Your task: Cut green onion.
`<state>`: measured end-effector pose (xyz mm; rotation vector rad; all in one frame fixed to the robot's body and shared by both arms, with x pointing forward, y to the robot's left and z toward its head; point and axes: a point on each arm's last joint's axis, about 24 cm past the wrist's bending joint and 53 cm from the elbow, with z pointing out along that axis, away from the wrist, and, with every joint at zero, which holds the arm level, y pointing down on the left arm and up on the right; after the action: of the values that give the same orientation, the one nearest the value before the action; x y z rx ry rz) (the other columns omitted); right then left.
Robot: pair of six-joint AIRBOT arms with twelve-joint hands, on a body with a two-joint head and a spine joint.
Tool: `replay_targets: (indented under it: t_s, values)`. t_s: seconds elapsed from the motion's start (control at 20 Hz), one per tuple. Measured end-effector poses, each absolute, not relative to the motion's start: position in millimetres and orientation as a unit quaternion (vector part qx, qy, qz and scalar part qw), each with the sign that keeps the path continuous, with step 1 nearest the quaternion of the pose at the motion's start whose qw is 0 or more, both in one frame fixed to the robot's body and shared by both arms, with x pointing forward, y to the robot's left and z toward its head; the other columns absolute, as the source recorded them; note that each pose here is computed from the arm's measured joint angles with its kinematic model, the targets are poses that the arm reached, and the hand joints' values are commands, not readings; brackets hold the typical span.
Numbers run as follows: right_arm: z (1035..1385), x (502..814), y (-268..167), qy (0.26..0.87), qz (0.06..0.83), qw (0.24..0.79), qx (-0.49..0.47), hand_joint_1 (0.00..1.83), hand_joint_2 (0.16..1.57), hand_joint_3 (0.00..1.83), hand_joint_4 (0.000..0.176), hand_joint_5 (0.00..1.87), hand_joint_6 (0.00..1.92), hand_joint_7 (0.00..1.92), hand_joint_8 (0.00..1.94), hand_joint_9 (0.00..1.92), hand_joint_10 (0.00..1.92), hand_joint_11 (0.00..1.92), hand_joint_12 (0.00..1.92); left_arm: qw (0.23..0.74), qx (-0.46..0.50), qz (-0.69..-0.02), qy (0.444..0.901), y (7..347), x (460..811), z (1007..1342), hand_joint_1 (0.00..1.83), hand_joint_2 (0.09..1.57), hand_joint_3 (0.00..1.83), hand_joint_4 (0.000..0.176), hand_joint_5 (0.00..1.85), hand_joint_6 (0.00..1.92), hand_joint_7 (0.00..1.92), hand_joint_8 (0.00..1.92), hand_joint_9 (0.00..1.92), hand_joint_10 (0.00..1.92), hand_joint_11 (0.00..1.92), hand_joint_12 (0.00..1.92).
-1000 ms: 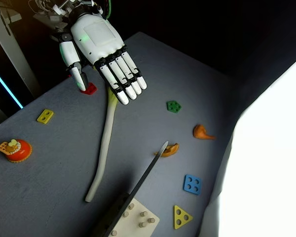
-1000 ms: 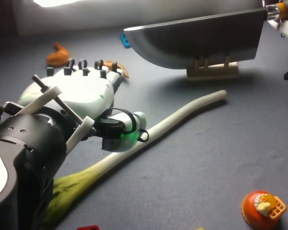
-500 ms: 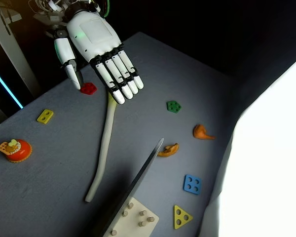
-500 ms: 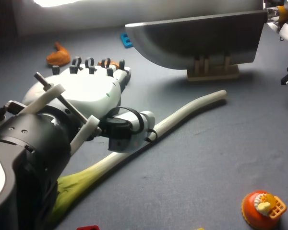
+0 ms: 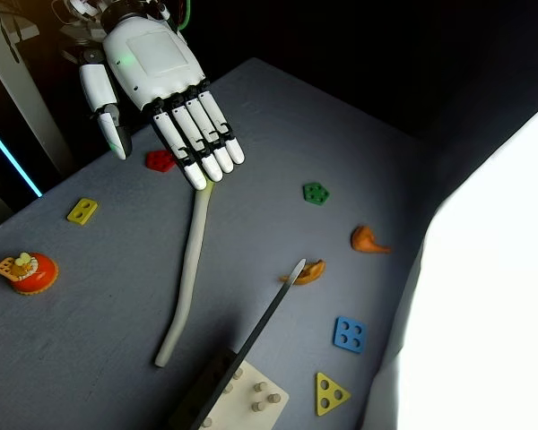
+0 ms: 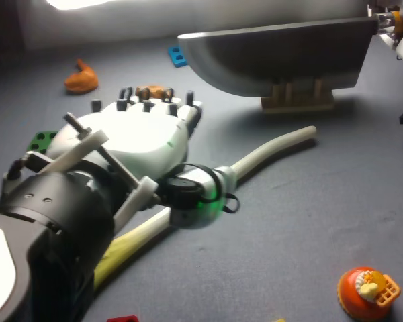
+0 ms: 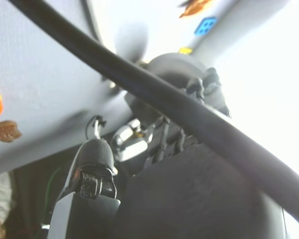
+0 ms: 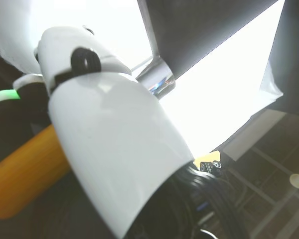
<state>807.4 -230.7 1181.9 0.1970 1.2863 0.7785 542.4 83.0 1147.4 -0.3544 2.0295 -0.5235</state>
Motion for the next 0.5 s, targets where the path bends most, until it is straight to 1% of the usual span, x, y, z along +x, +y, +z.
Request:
replay_targets:
  t_s: [0.05, 0.1, 0.15, 0.2, 0.25, 0.3, 0.35, 0.4, 0.45, 0.5]
  values:
    - [1182.1, 806.7, -230.7, 0.583, 0.355, 0.725, 0.087, 1.09, 1.33, 0.00, 0.000, 0.60, 1.46, 0.63, 1.68, 0.36, 1.73, 0.37, 1.92, 0.482, -0.144, -0.219, 0.836, 79.5, 540.7, 1146.0, 0.00, 1.44, 0.00, 0.000, 0.00, 0.00, 0.00, 0.00, 0.00, 0.00, 0.00, 0.00]
    - [1181.2, 806.4, -232.8, 0.584, 0.354, 0.725, 0.088, 1.08, 1.34, 0.00, 0.000, 0.58, 1.49, 0.59, 1.71, 0.31, 1.71, 0.32, 1.92, 0.478, -0.147, -0.218, 0.838, 80.2, 539.8, 1144.0, 0.00, 1.44, 0.00, 0.000, 0.00, 0.00, 0.00, 0.00, 0.00, 0.00, 0.00, 0.00]
    - [1181.1, 805.8, -234.4, 0.585, 0.352, 0.725, 0.086, 1.07, 1.23, 0.00, 0.000, 0.27, 1.09, 0.34, 1.18, 0.23, 1.50, 0.15, 1.92, 0.475, -0.151, -0.218, 0.839, 80.7, 539.8, 1143.5, 0.00, 1.44, 0.00, 0.000, 0.00, 0.00, 0.00, 0.00, 0.00, 0.00, 0.00, 0.00]
    - [1180.5, 805.6, -235.9, 0.586, 0.351, 0.725, 0.086, 1.07, 1.19, 0.00, 0.000, 0.21, 0.81, 0.32, 0.85, 0.20, 1.36, 0.09, 1.88, 0.478, -0.152, -0.217, 0.838, 81.5, 541.0, 1144.9, 0.00, 1.44, 0.00, 0.000, 0.00, 0.00, 0.00, 0.00, 0.00, 0.00, 0.00, 0.00]
    - [1180.6, 805.6, -236.0, 0.586, 0.351, 0.726, 0.085, 1.06, 1.18, 0.00, 0.000, 0.23, 0.58, 0.35, 0.56, 0.19, 1.18, 0.02, 1.80, 0.480, -0.152, -0.218, 0.836, 81.7, 542.6, 1146.5, 0.00, 1.44, 0.00, 0.000, 0.00, 0.00, 0.00, 0.00, 0.00, 0.00, 0.00, 0.00]
    - [1180.6, 805.4, -235.5, 0.586, 0.351, 0.725, 0.084, 1.04, 1.16, 0.00, 0.005, 0.22, 0.34, 0.37, 0.27, 0.20, 0.89, 0.00, 1.63, 0.483, -0.151, -0.218, 0.835, 82.0, 543.9, 1147.6, 0.00, 1.44, 0.00, 0.000, 0.00, 0.00, 0.00, 0.00, 0.00, 0.00, 0.00, 0.00]
    - [1181.2, 805.1, -235.7, 0.587, 0.350, 0.726, 0.080, 1.03, 1.14, 0.00, 0.018, 0.21, 0.18, 0.35, 0.11, 0.21, 0.62, 0.00, 1.43, 0.484, -0.151, -0.218, 0.834, 82.0, 544.1, 1147.9, 0.00, 1.44, 0.00, 0.000, 0.00, 0.00, 0.00, 0.00, 0.00, 0.00, 0.00, 0.00]
    - [1181.5, 805.0, -235.8, 0.587, 0.349, 0.726, 0.078, 1.05, 1.11, 0.00, 0.016, 0.24, 0.10, 0.36, 0.03, 0.24, 0.45, 0.00, 1.33, 0.481, -0.152, -0.218, 0.835, 82.0, 543.6, 1146.9, 0.03, 1.44, 0.00, 0.000, 0.00, 0.00, 0.00, 0.00, 0.00, 0.00, 0.00, 0.00]
    - [1182.2, 804.8, -236.2, 0.587, 0.348, 0.727, 0.076, 1.07, 1.06, 0.00, 0.018, 0.22, 0.04, 0.30, 0.01, 0.20, 0.27, 0.00, 1.01, 0.480, -0.153, -0.217, 0.836, 82.4, 543.3, 1146.1, 0.01, 1.44, 0.00, 0.000, 0.00, 0.00, 0.00, 0.00, 0.00, 0.00, 0.00, 0.00]
    - [1182.4, 804.5, -236.2, 0.588, 0.347, 0.727, 0.074, 1.06, 1.04, 0.00, 0.022, 0.16, 0.02, 0.26, 0.01, 0.17, 0.19, 0.00, 0.78, 0.480, -0.153, -0.217, 0.836, 82.2, 543.1, 1146.1, 0.03, 1.44, 0.00, 0.000, 0.00, 0.00, 0.00, 0.00, 0.00, 0.00, 0.00, 0.00]
